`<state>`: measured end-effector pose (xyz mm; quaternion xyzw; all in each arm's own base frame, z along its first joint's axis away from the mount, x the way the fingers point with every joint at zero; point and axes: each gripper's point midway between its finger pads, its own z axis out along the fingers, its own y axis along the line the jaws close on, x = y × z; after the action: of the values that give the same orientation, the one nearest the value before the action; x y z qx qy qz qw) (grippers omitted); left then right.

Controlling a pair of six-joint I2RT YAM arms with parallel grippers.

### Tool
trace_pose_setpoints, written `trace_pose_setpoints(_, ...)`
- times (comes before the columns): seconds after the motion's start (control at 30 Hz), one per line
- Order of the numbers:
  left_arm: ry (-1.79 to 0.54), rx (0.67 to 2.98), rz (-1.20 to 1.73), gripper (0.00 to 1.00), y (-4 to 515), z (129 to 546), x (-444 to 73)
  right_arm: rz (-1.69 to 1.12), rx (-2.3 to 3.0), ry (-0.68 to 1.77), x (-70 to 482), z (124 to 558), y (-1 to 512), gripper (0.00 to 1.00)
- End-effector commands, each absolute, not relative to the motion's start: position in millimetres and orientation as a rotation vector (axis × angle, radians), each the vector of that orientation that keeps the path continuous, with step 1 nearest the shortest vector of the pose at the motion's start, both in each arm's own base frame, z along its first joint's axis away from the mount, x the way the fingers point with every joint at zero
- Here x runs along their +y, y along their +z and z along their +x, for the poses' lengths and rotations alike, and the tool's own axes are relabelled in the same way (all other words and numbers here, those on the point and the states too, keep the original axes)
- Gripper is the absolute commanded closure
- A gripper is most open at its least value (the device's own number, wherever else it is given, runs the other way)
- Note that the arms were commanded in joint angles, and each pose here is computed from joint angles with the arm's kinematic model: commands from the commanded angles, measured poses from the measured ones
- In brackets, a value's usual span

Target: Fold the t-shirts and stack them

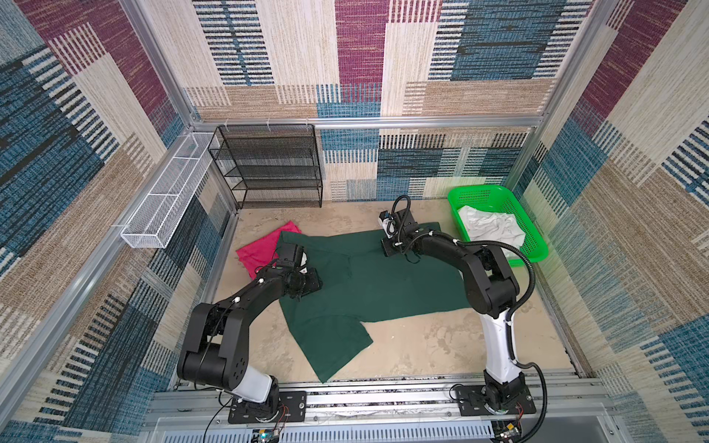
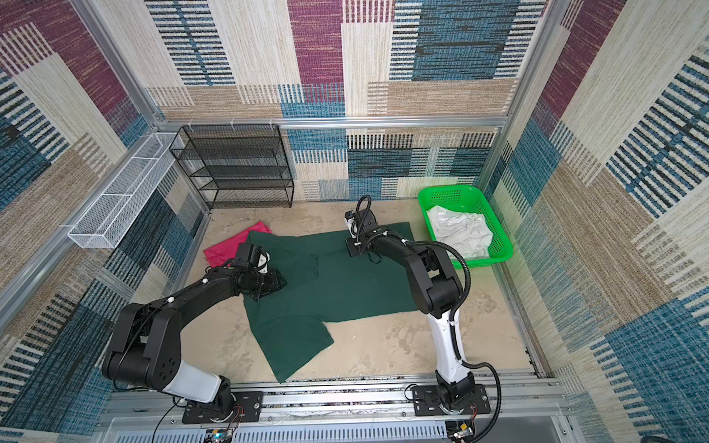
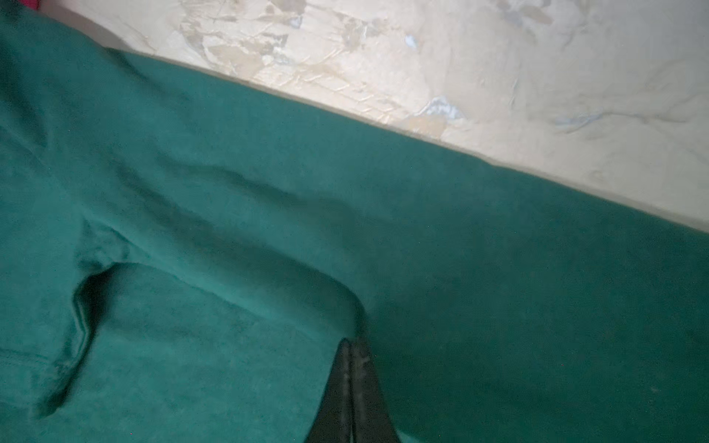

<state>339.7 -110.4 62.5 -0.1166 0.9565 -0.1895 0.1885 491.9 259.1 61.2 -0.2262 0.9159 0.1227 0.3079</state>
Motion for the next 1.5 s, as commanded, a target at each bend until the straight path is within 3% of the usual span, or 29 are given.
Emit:
trace_pose_setpoints(0.0, -0.54, 2.689, -0.329, 0.54, 60.9, 340.4, -111.1, -0.621, 2.422, 0.343, 260.7, 484.8, 63.6, 1.0)
trace_pose_setpoints(0.17, -0.53, 2.698, -0.322, 0.54, 59.0, 339.8, -110.4, -0.625, 2.44, 0.331, 255.2, 476.7, 62.6, 0.9)
trace_pose_setpoints(0.37, -0.418, 2.733, -0.393, 0.54, 57.5, 322.3, -93.5, -0.573, 2.425, 0.309, 242.0, 462.2, 78.4, 0.65)
trace_pose_setpoints(0.73, -0.251, 2.963, -0.465, 0.55, 45.9, 195.3, -97.9, -0.233, 2.574, 0.448, 204.9, 373.0, 71.4, 0.51)
trace_pose_setpoints(0.97, -0.219, 3.045, -0.434, 0.55, 21.7, 153.5, -107.8, -0.149, 2.683, 0.466, 188.2, 330.1, 44.5, 0.5)
trace_pose_setpoints(1.13, -0.072, 3.048, -0.402, 0.53, 5.1, 160.8, -99.2, -0.127, 2.684, 0.439, 181.4, 325.4, 44.2, 0.48)
trace_pose_setpoints(1.47, 0.044, 2.905, -0.546, 0.53, 14.0, 231.1, -65.3, -0.038, 2.648, 0.434, 167.4, 330.9, 60.8, 0.45)
